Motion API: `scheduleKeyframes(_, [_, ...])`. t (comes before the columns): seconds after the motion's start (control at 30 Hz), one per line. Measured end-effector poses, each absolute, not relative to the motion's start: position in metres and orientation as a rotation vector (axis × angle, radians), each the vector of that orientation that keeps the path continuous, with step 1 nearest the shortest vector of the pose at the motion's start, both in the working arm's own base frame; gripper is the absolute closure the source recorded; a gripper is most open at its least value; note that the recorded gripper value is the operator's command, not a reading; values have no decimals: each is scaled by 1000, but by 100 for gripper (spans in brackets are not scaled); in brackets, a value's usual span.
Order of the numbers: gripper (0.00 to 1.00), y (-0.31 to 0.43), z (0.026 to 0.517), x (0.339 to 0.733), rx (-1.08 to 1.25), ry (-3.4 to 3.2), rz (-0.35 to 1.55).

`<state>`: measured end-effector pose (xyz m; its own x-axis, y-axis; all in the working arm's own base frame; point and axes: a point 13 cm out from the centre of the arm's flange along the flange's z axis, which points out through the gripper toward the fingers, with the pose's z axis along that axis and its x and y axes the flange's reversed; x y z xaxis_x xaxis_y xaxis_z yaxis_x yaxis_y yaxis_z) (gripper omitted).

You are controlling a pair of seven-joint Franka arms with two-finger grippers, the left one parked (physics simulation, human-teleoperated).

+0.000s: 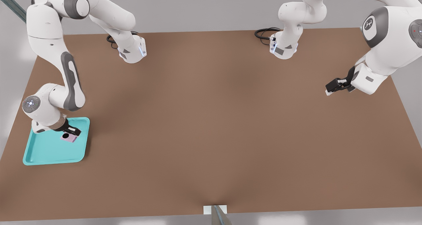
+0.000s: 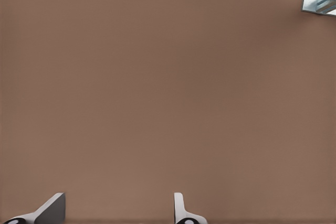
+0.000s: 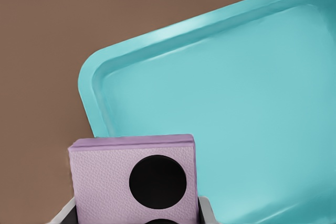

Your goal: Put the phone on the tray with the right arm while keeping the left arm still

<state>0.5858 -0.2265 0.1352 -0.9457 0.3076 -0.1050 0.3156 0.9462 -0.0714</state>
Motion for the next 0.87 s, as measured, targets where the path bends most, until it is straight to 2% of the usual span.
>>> scheduleKeyframes(0.03, [0,-234,131,585,451,3016,-137])
scheduleKeyframes(0.2, [0,-226,108,574,312,3072,-85])
scheduleKeyframes(0.27, [0,-208,139,588,228,3039,-70])
scheduleKeyframes(0.3, [0,-184,191,620,142,2979,-71])
scheduleKeyframes(0.37, [0,-105,350,710,-67,2799,-87])
scheduleKeyframes(0.4, [0,-49,427,731,-174,2723,-89])
scheduleKeyframes(0.43, [0,9,479,727,-269,2690,-72])
scheduleKeyframes(0.47, [0,54,493,712,-344,2708,-56])
scheduleKeyframes(0.53, [0,82,485,685,-387,2797,-63])
scheduleKeyframes(0.67, [0,64,481,691,-287,2921,-67])
scheduleKeyframes(0.87, [0,50,456,642,-227,3082,-3])
